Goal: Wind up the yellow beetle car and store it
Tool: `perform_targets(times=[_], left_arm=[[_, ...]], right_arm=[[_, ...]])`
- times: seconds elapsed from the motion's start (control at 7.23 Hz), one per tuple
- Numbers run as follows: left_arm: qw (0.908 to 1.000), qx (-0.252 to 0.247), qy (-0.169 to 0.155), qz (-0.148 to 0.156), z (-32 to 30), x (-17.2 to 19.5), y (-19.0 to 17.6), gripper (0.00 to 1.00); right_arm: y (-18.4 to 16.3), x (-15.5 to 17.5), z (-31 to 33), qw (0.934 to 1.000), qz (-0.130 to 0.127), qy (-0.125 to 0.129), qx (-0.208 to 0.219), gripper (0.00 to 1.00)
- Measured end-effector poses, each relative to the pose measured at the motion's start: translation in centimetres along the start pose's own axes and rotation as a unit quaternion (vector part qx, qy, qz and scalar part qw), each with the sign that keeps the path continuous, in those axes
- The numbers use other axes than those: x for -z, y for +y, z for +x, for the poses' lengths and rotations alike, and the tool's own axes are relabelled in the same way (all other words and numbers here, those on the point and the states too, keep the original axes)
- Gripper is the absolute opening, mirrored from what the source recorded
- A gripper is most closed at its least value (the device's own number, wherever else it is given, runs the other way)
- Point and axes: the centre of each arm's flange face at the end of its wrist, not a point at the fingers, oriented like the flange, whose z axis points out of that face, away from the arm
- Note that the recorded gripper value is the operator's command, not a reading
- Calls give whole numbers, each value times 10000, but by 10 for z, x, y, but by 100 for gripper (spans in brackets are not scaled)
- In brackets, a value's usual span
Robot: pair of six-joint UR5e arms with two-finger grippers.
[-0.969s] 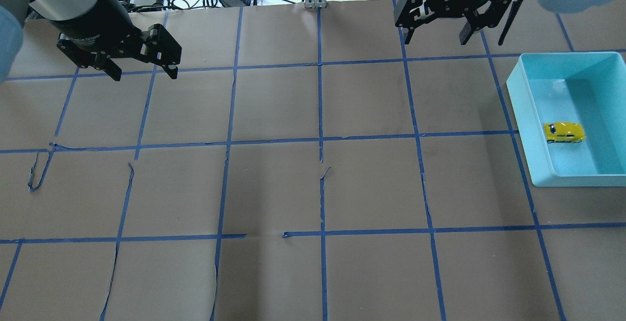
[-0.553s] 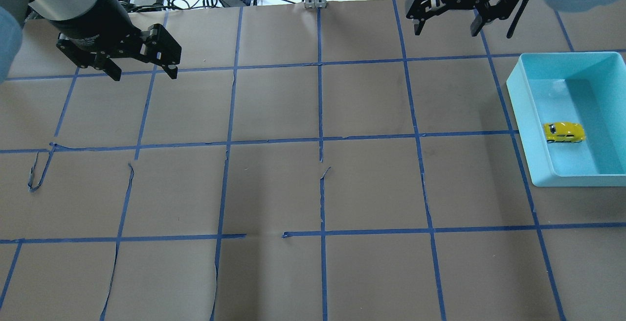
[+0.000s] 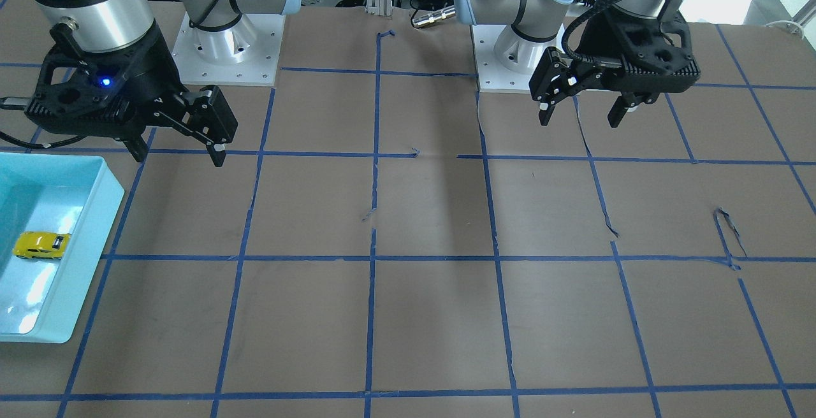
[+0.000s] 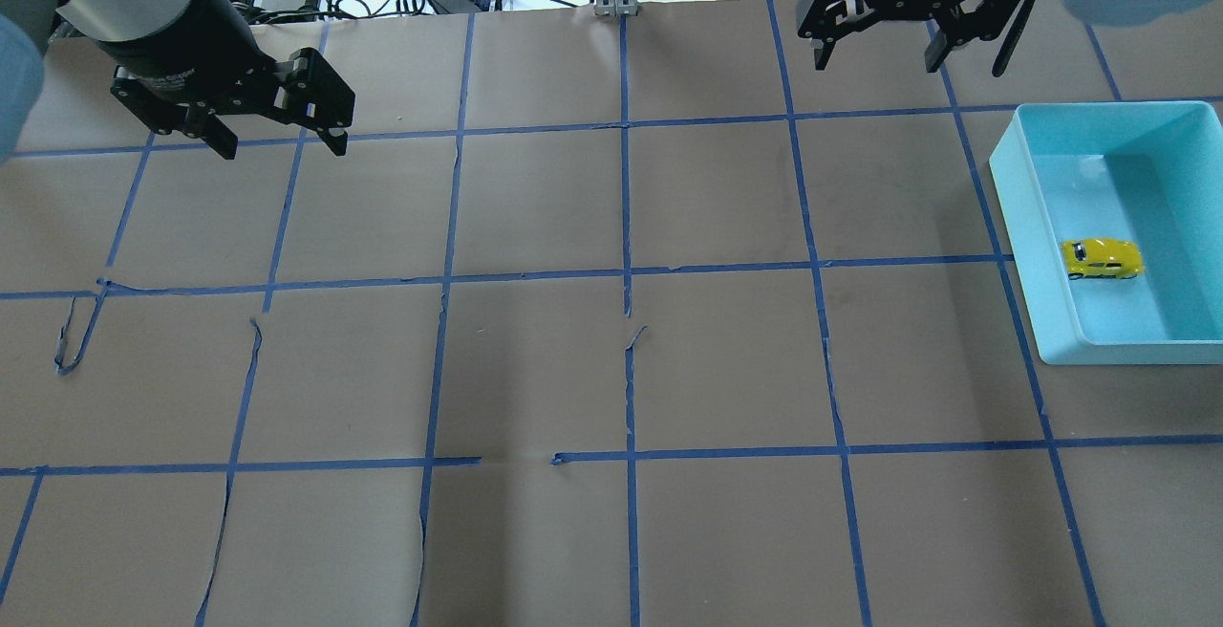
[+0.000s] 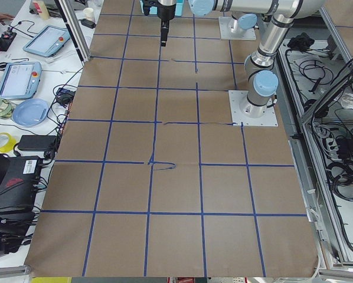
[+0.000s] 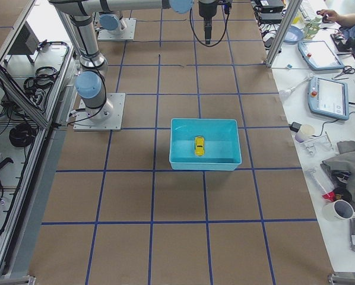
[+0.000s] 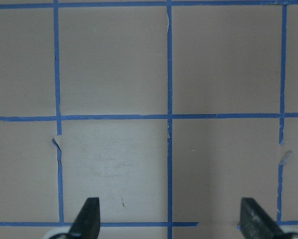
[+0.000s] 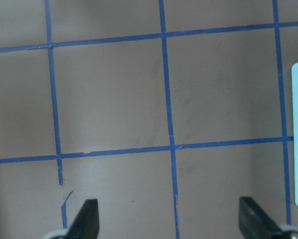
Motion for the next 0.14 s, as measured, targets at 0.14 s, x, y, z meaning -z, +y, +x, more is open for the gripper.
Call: perform_targets(times=[0.14], left_arm=[[10000,-12,-5,-5,0,0,0,100]], right_arm=[[0,0,0,10000,-5,0,-1,100]])
